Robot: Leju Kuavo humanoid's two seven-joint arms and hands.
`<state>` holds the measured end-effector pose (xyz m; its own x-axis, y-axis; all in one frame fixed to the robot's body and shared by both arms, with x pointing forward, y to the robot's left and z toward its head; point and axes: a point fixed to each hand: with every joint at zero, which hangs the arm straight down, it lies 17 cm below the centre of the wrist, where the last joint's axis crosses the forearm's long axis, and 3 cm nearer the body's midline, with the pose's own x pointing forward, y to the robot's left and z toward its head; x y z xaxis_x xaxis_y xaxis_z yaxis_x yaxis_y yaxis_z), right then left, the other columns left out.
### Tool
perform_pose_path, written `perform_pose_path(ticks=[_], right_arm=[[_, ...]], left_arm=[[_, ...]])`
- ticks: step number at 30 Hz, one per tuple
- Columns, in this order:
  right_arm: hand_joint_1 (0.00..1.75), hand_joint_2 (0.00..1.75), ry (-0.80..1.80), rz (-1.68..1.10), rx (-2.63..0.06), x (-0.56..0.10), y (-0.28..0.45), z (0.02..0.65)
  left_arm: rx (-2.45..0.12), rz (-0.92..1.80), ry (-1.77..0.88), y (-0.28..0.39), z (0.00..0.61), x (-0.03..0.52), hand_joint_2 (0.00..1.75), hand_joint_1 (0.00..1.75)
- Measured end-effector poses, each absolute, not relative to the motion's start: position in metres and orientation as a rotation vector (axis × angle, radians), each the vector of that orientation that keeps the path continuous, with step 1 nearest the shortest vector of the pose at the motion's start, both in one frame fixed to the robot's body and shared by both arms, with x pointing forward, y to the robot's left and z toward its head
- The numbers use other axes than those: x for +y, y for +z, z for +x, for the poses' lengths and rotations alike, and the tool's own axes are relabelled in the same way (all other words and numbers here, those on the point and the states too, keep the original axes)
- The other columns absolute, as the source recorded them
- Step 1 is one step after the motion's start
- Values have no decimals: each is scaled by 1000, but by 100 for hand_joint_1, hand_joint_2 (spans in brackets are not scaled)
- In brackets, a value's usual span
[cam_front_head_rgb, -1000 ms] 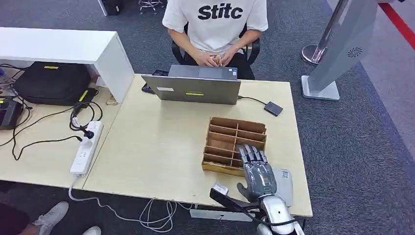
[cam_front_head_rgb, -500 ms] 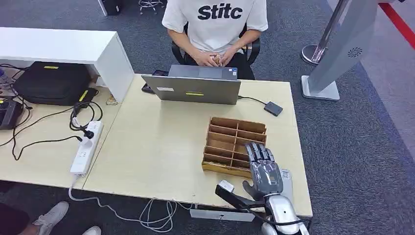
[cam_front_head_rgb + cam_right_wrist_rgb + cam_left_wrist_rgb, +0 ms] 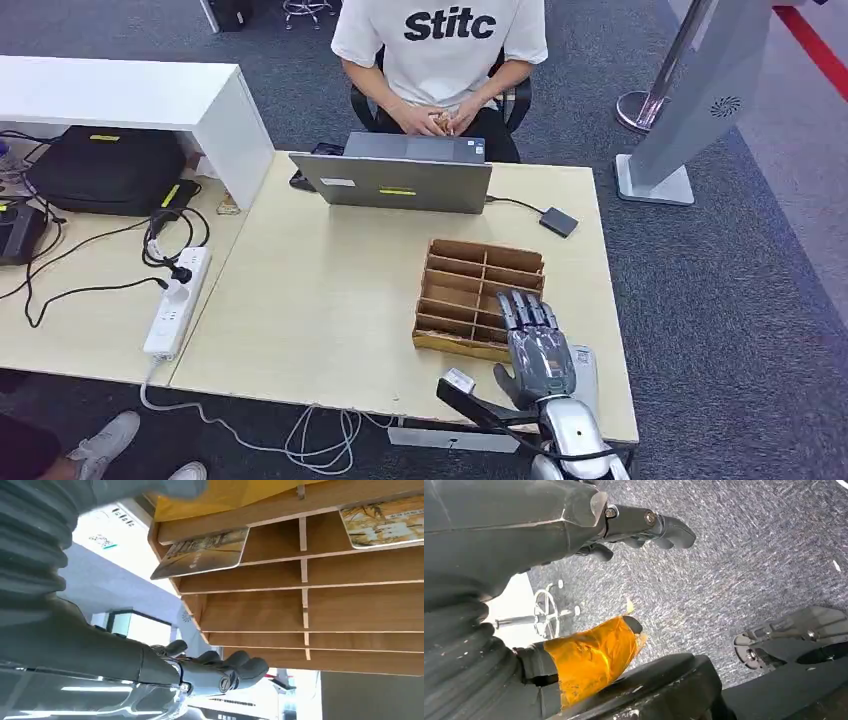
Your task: Pass the card to the sensor for recognition and then transmit it.
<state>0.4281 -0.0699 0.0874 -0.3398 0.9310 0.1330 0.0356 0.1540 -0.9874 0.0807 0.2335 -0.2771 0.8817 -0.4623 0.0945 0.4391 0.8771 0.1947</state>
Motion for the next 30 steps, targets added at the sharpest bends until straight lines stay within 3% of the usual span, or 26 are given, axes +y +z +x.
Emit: perform_pose_path(ticks=[21,30], right_arm=[[175,175,1332,-945,-1586,-59,82,424],[175,175,1208,-1044,-1750,-57,138,422]], left_arm=[[-137,171,-484,-277,80,234,175,0],[-136,169,-504,-277,79,233,175,0]])
